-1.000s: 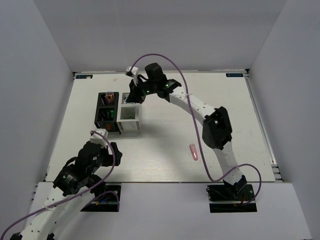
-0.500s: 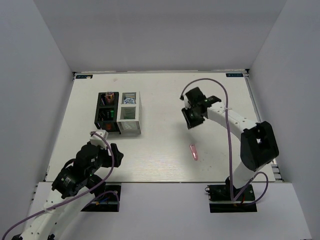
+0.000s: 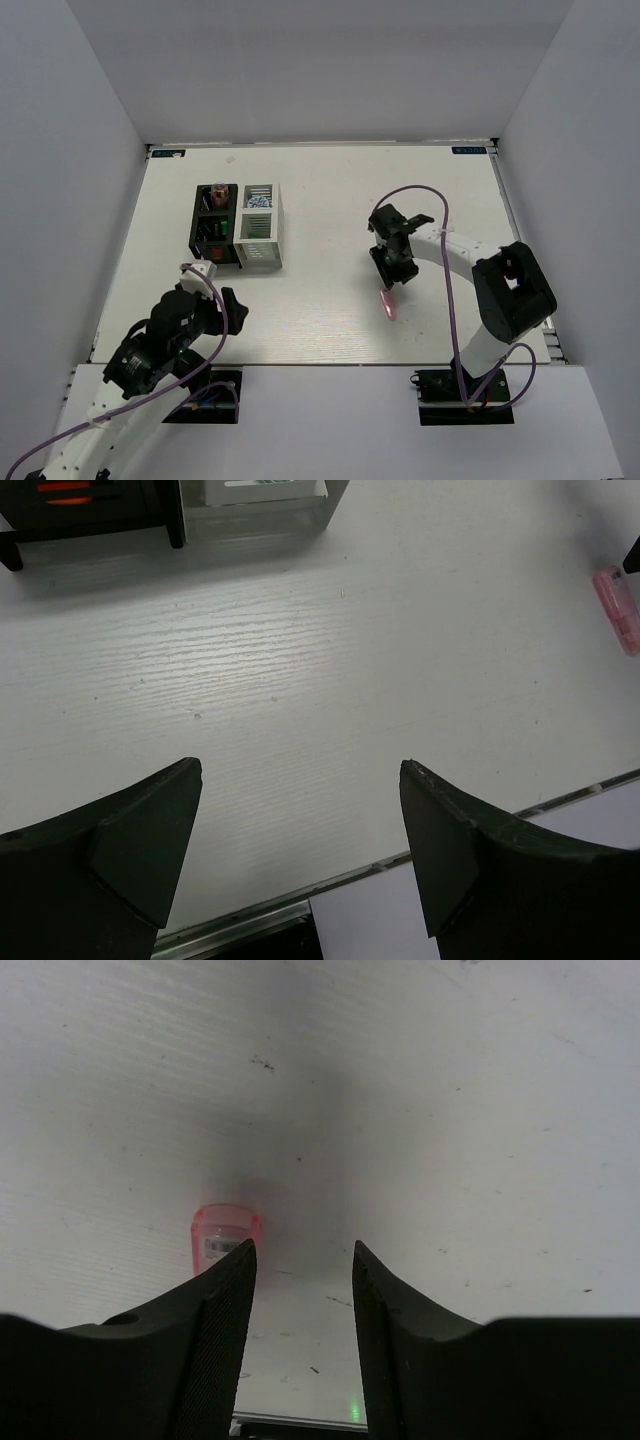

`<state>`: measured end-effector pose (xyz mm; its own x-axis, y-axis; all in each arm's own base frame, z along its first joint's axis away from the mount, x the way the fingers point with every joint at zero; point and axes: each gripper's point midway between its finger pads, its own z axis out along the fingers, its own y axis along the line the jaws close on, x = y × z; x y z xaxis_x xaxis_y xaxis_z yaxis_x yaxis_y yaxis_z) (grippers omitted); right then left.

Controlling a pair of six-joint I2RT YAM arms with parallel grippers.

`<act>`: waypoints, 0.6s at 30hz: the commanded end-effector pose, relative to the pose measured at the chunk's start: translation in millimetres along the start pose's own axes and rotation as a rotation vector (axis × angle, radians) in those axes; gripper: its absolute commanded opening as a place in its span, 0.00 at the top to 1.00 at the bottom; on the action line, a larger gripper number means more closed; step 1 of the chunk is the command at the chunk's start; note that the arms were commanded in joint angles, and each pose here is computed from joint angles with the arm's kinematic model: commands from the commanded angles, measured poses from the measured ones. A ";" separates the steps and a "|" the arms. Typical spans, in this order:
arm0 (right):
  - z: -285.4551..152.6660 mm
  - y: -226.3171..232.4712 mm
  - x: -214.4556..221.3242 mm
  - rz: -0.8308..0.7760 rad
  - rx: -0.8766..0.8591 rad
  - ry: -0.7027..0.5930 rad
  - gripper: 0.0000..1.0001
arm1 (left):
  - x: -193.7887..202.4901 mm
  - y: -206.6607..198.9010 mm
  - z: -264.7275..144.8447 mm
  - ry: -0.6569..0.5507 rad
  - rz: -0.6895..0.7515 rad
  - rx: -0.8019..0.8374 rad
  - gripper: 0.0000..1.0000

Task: Sort the stationery into containers
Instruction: Grab a piece of stationery with the right arm

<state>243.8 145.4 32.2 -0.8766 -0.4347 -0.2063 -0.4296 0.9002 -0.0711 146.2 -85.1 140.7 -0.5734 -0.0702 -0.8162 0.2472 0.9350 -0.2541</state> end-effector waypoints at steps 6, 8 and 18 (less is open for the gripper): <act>-9.1 36.5 -2.1 0.091 -0.191 -0.012 0.48 | 1.6 -3.1 1.1 0.007 0.011 0.019 0.10; -5.2 38.5 2.2 0.092 -0.194 0.012 0.48 | 0.4 -4.1 0.3 0.001 0.010 0.025 0.10; 15.7 30.6 20.9 0.102 -0.124 0.074 0.48 | 0.0 -4.0 -0.3 -0.003 0.010 0.027 0.10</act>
<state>218.8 168.5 18.9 -0.9204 -0.3610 -0.1498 -0.3770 0.9212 0.0962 145.4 -87.0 140.7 -0.5761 -0.0687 -0.8145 0.2559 0.9312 -0.2596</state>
